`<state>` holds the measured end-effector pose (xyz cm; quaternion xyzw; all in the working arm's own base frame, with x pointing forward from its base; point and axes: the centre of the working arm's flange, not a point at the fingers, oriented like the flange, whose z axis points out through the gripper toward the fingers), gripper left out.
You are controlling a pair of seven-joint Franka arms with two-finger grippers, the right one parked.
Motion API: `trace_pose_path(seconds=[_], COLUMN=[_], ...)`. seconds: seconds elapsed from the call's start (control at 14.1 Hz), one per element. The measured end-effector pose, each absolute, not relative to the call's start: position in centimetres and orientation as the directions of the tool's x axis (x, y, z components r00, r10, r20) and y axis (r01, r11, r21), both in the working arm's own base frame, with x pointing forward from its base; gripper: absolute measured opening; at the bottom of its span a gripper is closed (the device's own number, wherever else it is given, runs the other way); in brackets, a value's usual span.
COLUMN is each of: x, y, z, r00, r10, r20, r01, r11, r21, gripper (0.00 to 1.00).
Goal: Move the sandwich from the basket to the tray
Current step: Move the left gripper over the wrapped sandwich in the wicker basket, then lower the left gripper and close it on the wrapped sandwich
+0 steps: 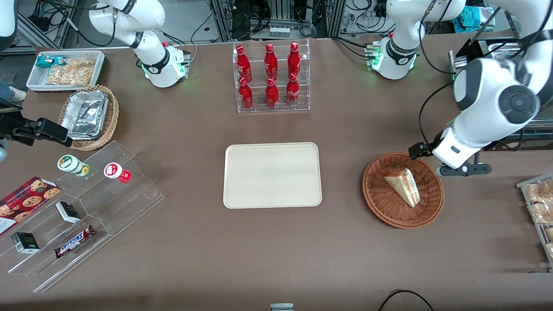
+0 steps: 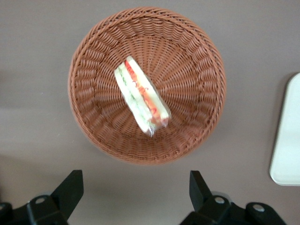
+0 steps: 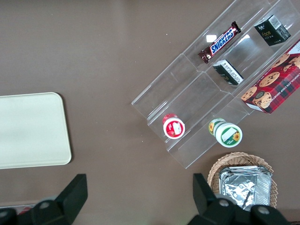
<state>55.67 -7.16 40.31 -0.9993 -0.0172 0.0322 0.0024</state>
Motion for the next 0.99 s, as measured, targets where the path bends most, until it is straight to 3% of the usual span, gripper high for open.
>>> trace_pose_path(seconds=[0.21,0.35,0.78,0.99], x=[54.7,54.3,54.8,55.4], y=[-6.9,-6.8,-6.9,-7.2], z=[36.1,34.3,32.3,30.8], r00=[0.993,0.969,0.766,0.663], r10=[0.119,0.245,0.643,0.749], r20=[0.007,0.026,0.020,0.010], r01=[0.119,0.244,0.642,0.746], r11=[-0.993,-0.970,-0.766,-0.661], r21=[0.007,0.016,0.046,0.086], gripper=[1.00,1.00,1.00,1.00])
